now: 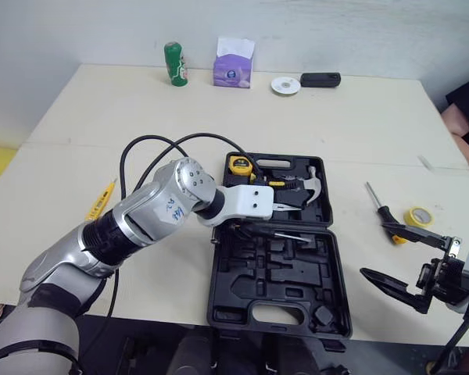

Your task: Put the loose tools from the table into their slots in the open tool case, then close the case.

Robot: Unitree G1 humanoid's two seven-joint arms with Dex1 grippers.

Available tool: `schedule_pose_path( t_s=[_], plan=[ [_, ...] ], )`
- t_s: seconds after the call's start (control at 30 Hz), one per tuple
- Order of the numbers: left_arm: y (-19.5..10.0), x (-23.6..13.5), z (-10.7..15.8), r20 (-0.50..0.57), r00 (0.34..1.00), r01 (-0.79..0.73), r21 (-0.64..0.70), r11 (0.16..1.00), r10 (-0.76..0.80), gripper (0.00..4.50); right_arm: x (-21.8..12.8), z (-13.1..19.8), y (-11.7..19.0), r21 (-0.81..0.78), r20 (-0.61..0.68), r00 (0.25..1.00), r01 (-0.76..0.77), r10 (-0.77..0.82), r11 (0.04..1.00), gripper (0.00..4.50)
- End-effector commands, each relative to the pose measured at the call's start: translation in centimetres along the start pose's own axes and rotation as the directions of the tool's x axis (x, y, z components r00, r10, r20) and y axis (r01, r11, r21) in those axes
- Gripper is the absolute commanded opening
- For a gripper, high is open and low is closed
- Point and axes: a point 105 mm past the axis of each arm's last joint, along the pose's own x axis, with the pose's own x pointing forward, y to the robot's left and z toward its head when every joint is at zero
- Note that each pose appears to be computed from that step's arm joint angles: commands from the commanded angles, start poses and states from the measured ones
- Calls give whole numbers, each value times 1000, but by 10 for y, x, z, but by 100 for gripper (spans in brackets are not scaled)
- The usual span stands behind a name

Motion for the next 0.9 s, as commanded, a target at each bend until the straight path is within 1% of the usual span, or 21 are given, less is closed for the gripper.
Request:
schedule_pose_path(
  t_s=[0.03, 0.23, 0.4, 0.6, 0.87, 0.9],
  plan=[
    [0, -1, 0, -8, 999, -31, 41, 999, 32, 105, 6, 12, 2, -27, 16, 1000, 13, -12, 1000, 450],
    [-5, 9, -7, -16, 1000, -20, 24, 1000, 20, 105, 20, 20, 3, -29, 27, 1000, 17, -16, 999, 450],
    [1, 13, -6, -11, 999, -46, 17, 999, 46, 105, 25, 22, 1, -27, 31, 999, 15, -14, 1000, 450],
    [2, 15, -8, -17, 999, -47, 40, 998, 47, 105, 29, 22, -2, -24, 32, 999, 12, -11, 1000, 450],
    [7, 17, -7, 3, 997, -74, 70, 995, 74, 105, 31, 19, -5, -26, 33, 999, 7, -6, 1000, 450],
    [7, 17, -5, 12, 997, -75, 75, 994, 74, 155, 31, 19, -5, -26, 32, 999, 7, -6, 1000, 450]
  ],
)
